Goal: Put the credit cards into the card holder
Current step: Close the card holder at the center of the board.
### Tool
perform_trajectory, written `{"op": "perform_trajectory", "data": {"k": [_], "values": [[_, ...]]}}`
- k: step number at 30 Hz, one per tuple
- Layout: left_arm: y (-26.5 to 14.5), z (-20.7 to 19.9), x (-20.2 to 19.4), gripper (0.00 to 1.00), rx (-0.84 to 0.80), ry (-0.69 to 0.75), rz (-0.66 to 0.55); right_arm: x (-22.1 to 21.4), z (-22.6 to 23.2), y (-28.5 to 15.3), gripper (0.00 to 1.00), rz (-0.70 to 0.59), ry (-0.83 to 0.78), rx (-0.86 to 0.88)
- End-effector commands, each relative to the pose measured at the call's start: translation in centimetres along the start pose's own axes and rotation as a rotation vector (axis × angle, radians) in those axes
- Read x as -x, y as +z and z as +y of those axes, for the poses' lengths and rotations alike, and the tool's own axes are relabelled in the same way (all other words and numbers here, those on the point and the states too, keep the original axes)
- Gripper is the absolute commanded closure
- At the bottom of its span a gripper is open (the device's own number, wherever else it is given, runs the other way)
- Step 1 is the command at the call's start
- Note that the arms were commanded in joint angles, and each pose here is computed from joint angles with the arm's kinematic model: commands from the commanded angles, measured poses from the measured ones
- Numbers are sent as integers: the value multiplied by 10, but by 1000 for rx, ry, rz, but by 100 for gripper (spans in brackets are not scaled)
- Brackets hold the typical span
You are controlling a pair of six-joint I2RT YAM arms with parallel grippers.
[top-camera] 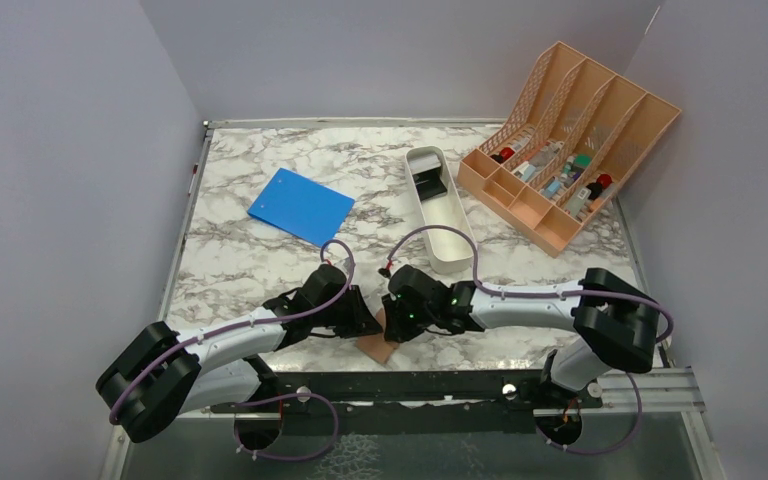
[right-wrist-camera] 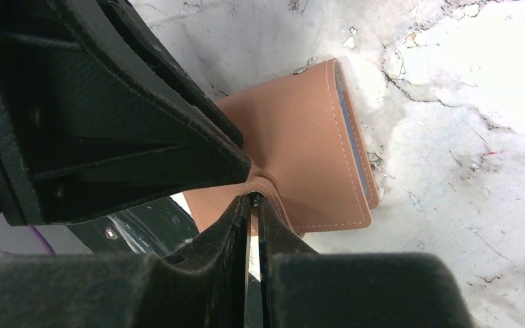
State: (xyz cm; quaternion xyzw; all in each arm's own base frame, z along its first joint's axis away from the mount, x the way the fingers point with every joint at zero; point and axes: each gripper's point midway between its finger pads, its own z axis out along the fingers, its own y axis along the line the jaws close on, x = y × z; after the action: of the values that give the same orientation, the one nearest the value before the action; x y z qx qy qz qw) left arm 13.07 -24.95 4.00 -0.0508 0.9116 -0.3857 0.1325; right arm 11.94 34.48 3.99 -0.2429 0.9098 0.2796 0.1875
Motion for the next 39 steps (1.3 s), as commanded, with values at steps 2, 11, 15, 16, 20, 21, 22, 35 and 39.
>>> {"op": "perform_trajectory", "data": {"k": [2,11,15,16,20,21,22,35,39], "values": [[0,9,-4,78,29,-5,1,-2,2,4,87,23,6,-24],[0,9,-4,78,28,-6,0,-10,-7,6,87,54,5,-78],[1,10,-4,78,32,-7,0,-13,-9,9,87,73,4,-95],[1,11,-4,78,33,-8,1,-13,-9,9,87,76,4,-98],[1,11,-4,78,33,-7,1,-14,-14,11,87,92,17,-138],[1,11,-4,78,33,-6,1,-15,-16,11,87,96,20,-152],[1,12,-5,78,34,-7,2,-16,-18,11,87,103,24,-161],[1,16,-6,78,43,-14,-2,-47,-42,16,87,251,24,-281],[1,17,-6,78,48,-13,-4,-55,-48,18,87,295,25,-308]]}}
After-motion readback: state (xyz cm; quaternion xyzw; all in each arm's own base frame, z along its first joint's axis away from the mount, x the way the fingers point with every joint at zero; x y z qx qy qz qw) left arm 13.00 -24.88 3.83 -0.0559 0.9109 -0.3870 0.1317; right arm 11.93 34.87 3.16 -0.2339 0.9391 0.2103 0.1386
